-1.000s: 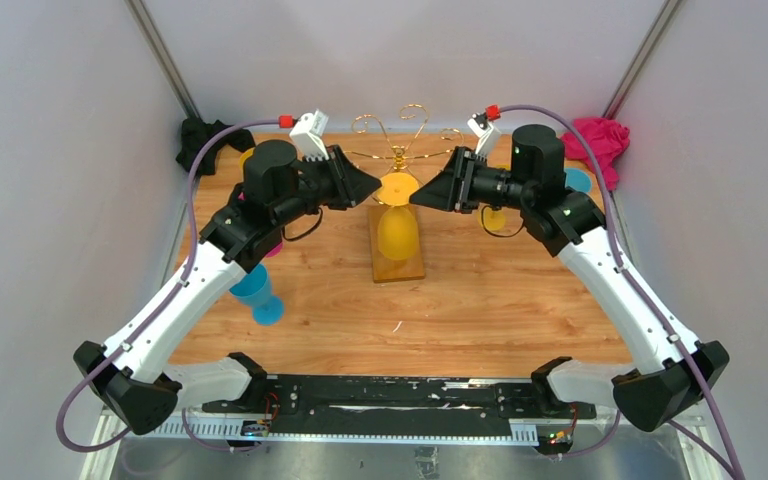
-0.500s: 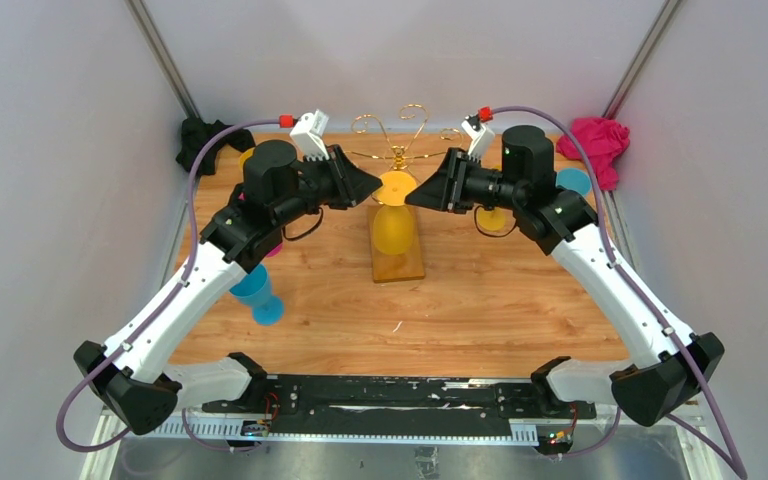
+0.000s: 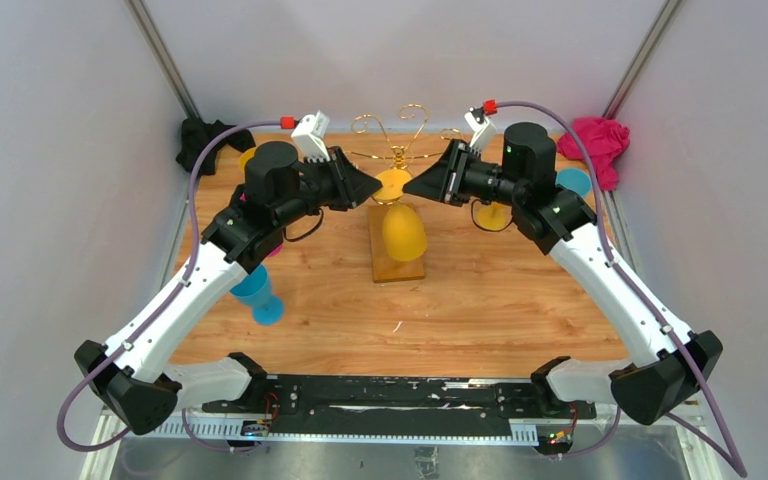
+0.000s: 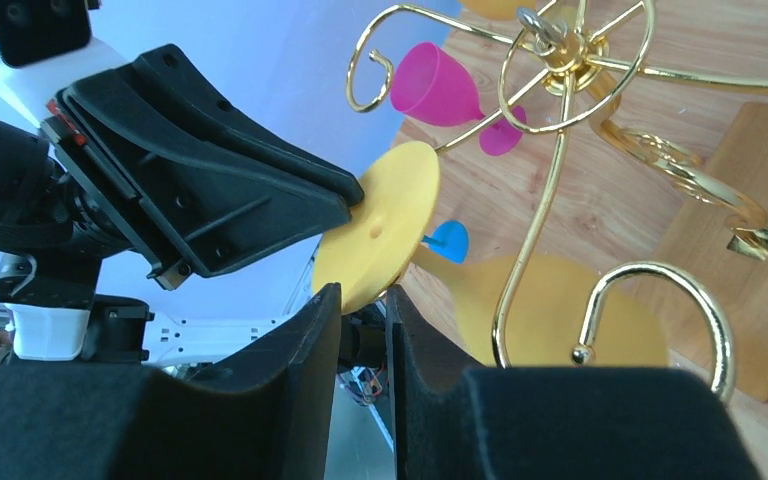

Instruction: Take the wine glass off the wine glass rack

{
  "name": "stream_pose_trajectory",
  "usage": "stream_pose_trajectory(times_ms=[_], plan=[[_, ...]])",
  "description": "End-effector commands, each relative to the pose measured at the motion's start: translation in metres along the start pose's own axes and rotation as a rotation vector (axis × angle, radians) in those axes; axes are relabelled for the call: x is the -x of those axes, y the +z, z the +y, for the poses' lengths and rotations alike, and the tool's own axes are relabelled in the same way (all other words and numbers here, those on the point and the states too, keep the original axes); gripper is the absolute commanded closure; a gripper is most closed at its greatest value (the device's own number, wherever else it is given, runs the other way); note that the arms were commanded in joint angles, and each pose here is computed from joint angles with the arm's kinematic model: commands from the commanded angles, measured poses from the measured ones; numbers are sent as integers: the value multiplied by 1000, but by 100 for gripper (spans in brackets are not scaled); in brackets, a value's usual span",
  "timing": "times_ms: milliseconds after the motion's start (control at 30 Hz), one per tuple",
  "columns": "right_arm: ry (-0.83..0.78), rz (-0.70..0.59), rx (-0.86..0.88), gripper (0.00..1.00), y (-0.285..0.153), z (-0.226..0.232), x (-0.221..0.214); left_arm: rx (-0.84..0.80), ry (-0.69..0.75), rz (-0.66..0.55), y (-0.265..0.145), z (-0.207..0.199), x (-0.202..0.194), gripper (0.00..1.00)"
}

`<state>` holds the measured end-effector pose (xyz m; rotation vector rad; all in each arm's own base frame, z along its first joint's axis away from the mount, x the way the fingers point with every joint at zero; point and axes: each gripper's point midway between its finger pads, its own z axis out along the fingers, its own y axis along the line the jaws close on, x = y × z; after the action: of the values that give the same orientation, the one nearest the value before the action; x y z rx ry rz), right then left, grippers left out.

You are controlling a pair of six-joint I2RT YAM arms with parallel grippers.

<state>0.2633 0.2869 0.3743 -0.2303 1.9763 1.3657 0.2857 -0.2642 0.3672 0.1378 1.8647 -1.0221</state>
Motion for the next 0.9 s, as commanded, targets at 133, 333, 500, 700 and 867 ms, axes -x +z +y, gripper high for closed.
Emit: stream_pose_trajectory(times_ms=[133,333,500,700,867], plan=[[41,-32,35,73,7,9,6,-15,17,26,-2,0,-11,82],[89,-21,-1,72,12,-4,-1,-16,15,29,-1,1,-13,82],[118,-21,-11,70,11,-7,-4,-21,15,31,-1,0,-13,83],[143,-28,-16,65,13,-9,-3,-22,13,35,0,1,-15,83],[172,-31,-11,80,17,-9,-1,-22,14,34,0,1,-15,83]])
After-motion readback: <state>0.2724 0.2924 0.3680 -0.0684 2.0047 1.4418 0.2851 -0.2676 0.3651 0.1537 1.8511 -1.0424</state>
